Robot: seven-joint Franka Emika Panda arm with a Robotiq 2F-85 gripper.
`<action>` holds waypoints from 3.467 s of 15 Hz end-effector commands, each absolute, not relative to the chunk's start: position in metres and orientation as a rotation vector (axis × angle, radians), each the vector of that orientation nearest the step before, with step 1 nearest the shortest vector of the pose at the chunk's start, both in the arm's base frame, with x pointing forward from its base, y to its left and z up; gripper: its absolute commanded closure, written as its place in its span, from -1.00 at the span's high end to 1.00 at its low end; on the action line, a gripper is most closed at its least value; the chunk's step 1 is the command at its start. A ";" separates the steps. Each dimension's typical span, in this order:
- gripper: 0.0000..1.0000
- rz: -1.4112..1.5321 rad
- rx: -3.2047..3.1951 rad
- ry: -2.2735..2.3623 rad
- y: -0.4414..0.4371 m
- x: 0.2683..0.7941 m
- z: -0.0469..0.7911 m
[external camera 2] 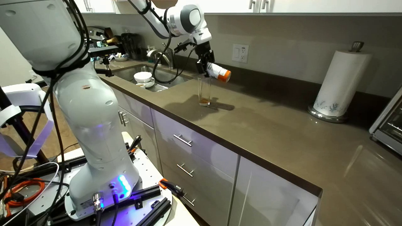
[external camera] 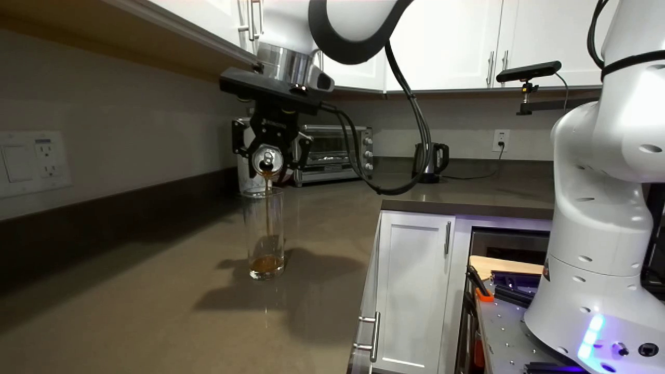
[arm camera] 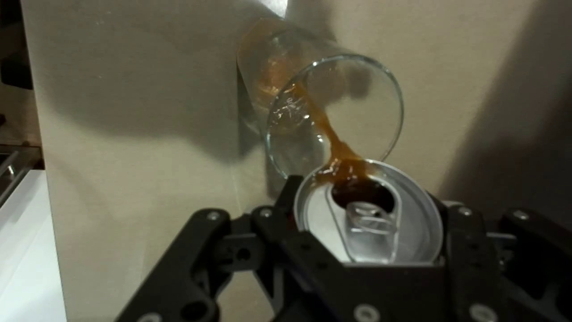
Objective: Pick up the can, pour its contents in the glass cup and put it down
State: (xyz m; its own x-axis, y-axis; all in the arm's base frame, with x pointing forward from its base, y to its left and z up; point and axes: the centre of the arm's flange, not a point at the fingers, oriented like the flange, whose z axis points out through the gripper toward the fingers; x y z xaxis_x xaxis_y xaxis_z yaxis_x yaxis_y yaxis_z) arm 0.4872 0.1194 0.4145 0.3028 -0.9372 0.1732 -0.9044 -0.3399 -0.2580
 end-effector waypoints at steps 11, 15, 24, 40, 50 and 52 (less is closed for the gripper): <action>-0.44 -0.570 -2.412 1.745 0.122 0.477 0.417; -0.44 -0.582 -2.415 1.740 0.122 0.478 0.417; -0.44 -0.643 -2.413 1.729 0.123 0.480 0.417; -0.44 -0.688 -2.411 1.735 0.125 0.477 0.417; -0.44 -0.679 -2.416 1.741 0.125 0.477 0.415; -0.44 -0.680 -2.416 1.742 0.125 0.477 0.415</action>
